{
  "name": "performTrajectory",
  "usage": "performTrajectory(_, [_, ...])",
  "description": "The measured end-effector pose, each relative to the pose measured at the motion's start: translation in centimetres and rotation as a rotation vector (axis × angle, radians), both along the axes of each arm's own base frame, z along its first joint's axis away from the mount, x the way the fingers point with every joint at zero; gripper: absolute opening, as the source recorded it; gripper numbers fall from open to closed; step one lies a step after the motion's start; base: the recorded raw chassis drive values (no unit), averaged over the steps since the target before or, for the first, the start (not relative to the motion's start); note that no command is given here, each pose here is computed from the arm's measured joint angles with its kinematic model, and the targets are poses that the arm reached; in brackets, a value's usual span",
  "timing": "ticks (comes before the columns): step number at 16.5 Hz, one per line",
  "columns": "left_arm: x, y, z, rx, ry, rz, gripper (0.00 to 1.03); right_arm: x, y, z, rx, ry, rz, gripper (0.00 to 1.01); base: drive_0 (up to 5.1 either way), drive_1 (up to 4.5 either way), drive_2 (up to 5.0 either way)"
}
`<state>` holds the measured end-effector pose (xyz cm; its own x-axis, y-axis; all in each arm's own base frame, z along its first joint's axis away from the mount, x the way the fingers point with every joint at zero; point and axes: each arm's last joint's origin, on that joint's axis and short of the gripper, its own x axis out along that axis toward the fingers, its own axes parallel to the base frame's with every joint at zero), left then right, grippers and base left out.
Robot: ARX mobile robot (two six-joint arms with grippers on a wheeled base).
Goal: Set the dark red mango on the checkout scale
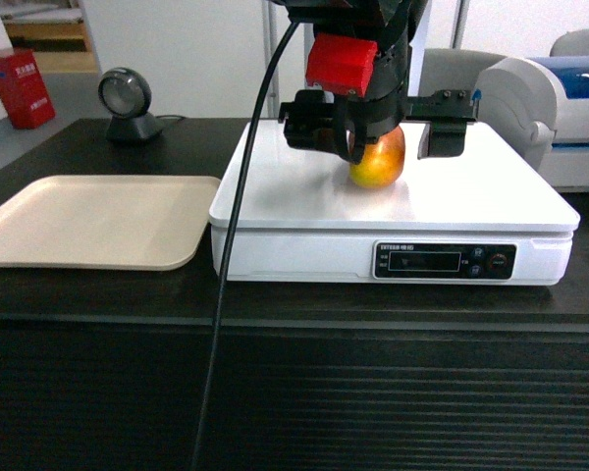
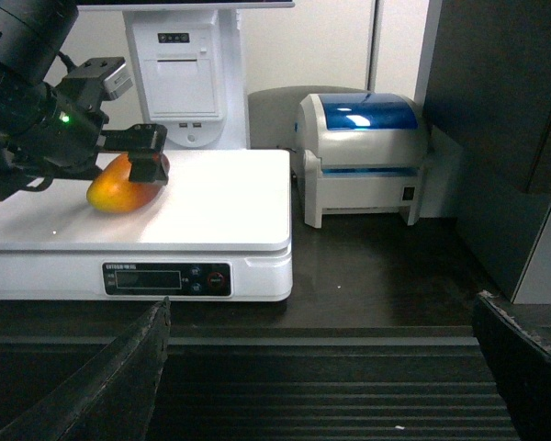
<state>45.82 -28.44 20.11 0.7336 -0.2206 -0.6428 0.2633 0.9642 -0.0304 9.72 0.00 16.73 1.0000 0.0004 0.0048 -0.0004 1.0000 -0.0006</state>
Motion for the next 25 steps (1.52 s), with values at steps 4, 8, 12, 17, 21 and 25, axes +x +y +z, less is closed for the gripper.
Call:
performTrajectory(4, [-0.6,0.1,1.5,0.001,-0.063,-0.024,0.98,0.0,0.0,0.0,0.0,0.0,0.0,0.98,0.0,0.0,0.0])
performTrajectory(8, [-2.3,1.3,5.0,-0.037,-0.238,-0.119,0.98,0.0,0.0,0.0,0.0,0.0,0.0,0.98,0.0,0.0,0.0])
performTrajectory(12, [-5.6,6.2,7.1,-0.046,-0.353,-0.201,0.98,0.0,0.0,0.0,0.0,0.0,0.0,0.98,0.0,0.0,0.0])
performTrajectory(17, [-9.0,13.2,6.9,-0.001,-0.372,-0.102,0.98,0.0,0.0,0.0,0.0,0.0,0.0,0.98,0.0,0.0,0.0])
performTrajectory(21, [-10.8,19.1,6.1,0.06,-0.362,0.105,0.98,0.0,0.0,0.0,0.0,0.0,0.0,0.98,0.0,0.0,0.0])
performTrajectory(25, [-15.4,23.6,5.9,0.086,-0.43,0.215,0.98,0.0,0.0,0.0,0.0,0.0,0.0,0.98,0.0,0.0,0.0])
